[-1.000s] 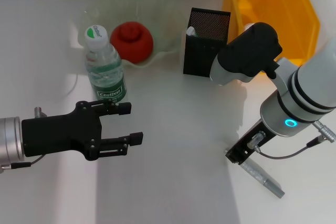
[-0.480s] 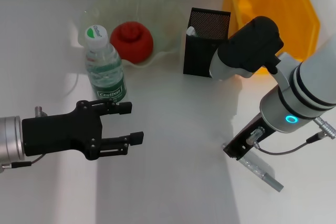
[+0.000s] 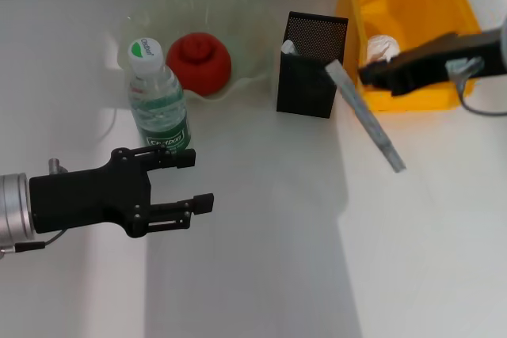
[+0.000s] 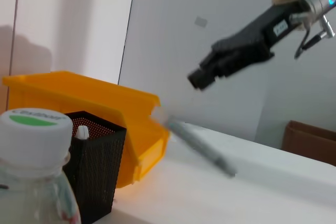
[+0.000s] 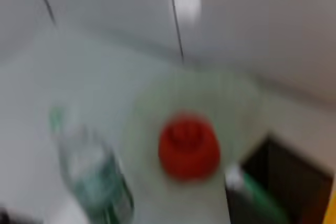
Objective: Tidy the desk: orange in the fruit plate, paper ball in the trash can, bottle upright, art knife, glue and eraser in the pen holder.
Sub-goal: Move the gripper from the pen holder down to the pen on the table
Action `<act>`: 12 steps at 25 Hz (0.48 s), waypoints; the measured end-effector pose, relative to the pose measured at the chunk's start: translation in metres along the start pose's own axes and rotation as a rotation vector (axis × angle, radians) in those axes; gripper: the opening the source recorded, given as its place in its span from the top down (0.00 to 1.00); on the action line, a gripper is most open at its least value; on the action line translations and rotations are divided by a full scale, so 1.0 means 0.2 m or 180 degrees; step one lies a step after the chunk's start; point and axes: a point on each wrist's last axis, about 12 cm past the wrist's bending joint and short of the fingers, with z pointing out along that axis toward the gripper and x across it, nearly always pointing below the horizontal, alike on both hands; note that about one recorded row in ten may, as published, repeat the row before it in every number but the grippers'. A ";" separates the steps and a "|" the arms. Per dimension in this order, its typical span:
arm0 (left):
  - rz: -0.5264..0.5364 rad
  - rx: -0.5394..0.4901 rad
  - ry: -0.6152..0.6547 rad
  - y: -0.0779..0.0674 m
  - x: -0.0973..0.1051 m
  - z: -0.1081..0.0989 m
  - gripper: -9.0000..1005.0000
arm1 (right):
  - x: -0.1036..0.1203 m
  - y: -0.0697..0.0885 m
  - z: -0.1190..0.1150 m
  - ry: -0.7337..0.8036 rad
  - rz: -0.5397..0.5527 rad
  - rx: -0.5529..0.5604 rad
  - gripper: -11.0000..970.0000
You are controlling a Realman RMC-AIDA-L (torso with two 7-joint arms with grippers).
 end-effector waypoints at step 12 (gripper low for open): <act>-0.0009 0.0018 -0.0166 -0.01 -0.02 0.00 0.25 | 0.17 -0.46 -0.04 -0.2888 0.1085 -0.1303 0.98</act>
